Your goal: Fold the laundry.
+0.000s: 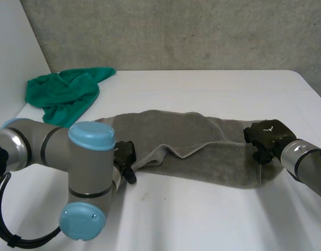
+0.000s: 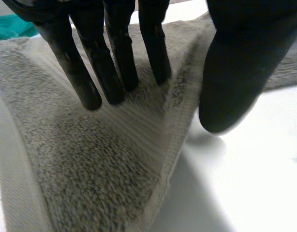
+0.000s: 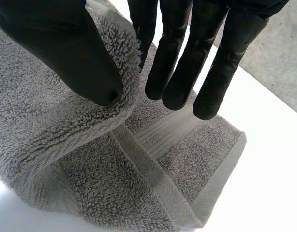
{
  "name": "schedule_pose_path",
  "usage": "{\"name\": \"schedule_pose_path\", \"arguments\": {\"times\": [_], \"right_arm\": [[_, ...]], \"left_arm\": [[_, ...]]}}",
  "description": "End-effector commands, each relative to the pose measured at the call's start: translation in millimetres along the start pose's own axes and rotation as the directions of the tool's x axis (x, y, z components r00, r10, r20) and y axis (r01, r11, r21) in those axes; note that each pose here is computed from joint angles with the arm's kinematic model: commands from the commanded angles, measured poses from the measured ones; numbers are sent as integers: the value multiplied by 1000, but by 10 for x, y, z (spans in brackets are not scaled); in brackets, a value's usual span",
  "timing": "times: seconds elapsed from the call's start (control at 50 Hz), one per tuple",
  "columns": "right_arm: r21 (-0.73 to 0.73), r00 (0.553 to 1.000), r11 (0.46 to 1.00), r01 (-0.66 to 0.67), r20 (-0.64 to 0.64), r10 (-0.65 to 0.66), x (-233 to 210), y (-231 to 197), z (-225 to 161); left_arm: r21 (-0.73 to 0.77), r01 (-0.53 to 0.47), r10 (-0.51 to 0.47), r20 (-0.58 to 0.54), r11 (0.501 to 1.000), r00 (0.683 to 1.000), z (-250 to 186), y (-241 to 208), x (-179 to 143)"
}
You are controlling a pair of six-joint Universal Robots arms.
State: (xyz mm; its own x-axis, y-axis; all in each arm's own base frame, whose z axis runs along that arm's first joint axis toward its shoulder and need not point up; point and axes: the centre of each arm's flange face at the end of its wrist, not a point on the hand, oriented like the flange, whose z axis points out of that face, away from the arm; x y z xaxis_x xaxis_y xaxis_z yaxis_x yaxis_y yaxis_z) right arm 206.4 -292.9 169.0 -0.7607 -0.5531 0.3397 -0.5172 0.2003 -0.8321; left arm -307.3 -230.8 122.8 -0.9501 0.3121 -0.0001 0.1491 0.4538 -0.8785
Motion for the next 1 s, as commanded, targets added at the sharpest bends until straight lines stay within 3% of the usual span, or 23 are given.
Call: {"name": "schedule_pose_path", "arguments": {"times": [0.02,0.12,0.24,0.34,0.36,0.44,0.56,0.62,0.7,0.78,0.82,0.84,0.88,0.94,1.0], "right_arm": [[43,999,998,36,-25,-35,69,-156,-67],[114,983,979,167,-91,-157,193,-477,-254],[135,920,916,378,-168,-354,351,-1001,-725],[96,886,885,455,-146,-440,362,-1223,-1047],[86,882,881,465,-134,-453,351,-1236,-1094],[36,869,869,493,-66,-490,302,-1195,-1188],[-57,869,868,493,70,-490,205,-885,-874],[-104,871,867,488,119,-476,175,-760,-586],[-114,868,861,496,94,-488,125,-774,-297],[-67,857,858,510,-49,-513,140,-913,143],[-13,851,864,503,-169,-498,226,-1084,323],[-2,849,865,501,-190,-492,242,-1118,347],[61,846,870,490,-273,-458,303,-1280,430],[236,838,855,461,-433,-332,437,-1697,491],[486,817,762,428,-568,-97,643,-2240,362]], "left_arm": [[47,2,-4,49,999,999,44,-129,-44],[150,3,-10,42,989,999,-264,-516,-89],[263,-203,180,108,943,978,-759,-986,-280],[294,-407,369,178,865,912,-1085,-1188,-354],[283,-467,431,184,838,883,-1147,-1194,-360],[244,-560,534,169,791,828,-1190,-1162,-377],[200,-585,569,134,786,811,-1034,-1113,-436],[131,-605,598,91,785,796,-676,-960,-418],[103,-626,619,92,773,780,-256,-927,-393],[182,-650,629,164,738,760,108,-1062,-359],[270,-667,620,245,694,745,287,-1214,-329],[359,-681,597,329,638,732,353,-1416,-296],[428,-692,562,403,582,722,377,-1603,-273],[564,-695,427,548,445,719,332,-2060,-250],[650,-679,277,620,342,734,216,-2436,-304]]}}
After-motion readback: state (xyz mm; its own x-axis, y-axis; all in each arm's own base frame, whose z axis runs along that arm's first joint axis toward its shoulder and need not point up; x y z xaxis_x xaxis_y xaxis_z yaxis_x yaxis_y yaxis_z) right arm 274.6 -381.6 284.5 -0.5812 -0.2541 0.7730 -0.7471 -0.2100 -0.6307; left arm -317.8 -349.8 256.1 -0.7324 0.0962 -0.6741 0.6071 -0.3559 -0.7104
